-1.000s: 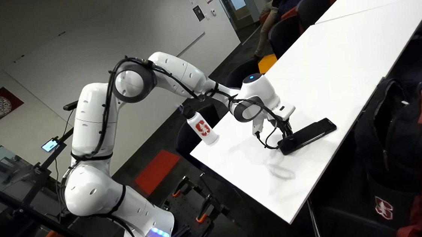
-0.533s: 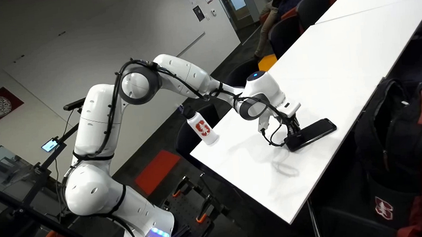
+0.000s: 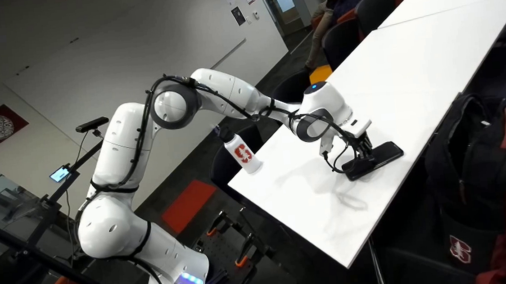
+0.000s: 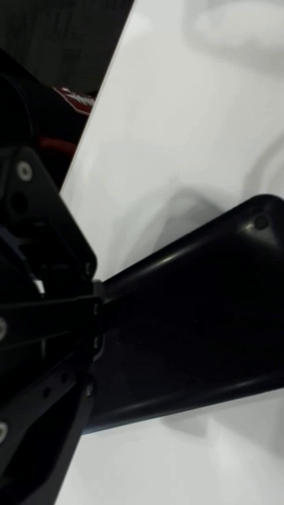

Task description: Slide the cover over the calculator.

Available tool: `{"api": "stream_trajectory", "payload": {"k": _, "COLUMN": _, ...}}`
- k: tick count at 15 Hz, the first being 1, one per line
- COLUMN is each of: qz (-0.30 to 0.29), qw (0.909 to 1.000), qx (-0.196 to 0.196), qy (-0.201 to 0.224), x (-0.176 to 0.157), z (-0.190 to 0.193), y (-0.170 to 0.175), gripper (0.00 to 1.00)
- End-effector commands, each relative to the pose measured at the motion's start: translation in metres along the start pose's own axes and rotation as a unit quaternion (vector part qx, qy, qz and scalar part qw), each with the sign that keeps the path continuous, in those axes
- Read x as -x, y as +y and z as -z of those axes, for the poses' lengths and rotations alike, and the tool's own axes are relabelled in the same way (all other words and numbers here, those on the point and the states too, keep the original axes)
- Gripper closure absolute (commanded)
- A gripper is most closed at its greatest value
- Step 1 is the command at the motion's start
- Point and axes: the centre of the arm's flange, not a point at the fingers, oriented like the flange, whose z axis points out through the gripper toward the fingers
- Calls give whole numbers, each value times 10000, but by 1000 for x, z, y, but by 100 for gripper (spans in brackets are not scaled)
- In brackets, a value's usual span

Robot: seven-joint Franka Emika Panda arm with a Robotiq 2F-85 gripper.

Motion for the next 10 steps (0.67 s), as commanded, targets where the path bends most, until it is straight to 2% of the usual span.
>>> {"api": "stream_trajectory", "payload": {"k": 1, "qz": -33, "qw": 10000, "qx": 64, "qy": -39, "x": -9, "z": 6, "y": -7, "gripper": 100}}
{"api": "stream_trajectory", "payload": {"k": 6, "qz": 553, "qw": 9983, "qx": 1, "qy": -161, "x": 19, "z": 57, "y": 31, "gripper": 100}}
{"api": "stream_trajectory", "payload": {"k": 10, "qz": 1260, "qw": 9915, "qx": 72, "qy": -310, "x": 42, "z": 99, "y": 63, "gripper": 100}}
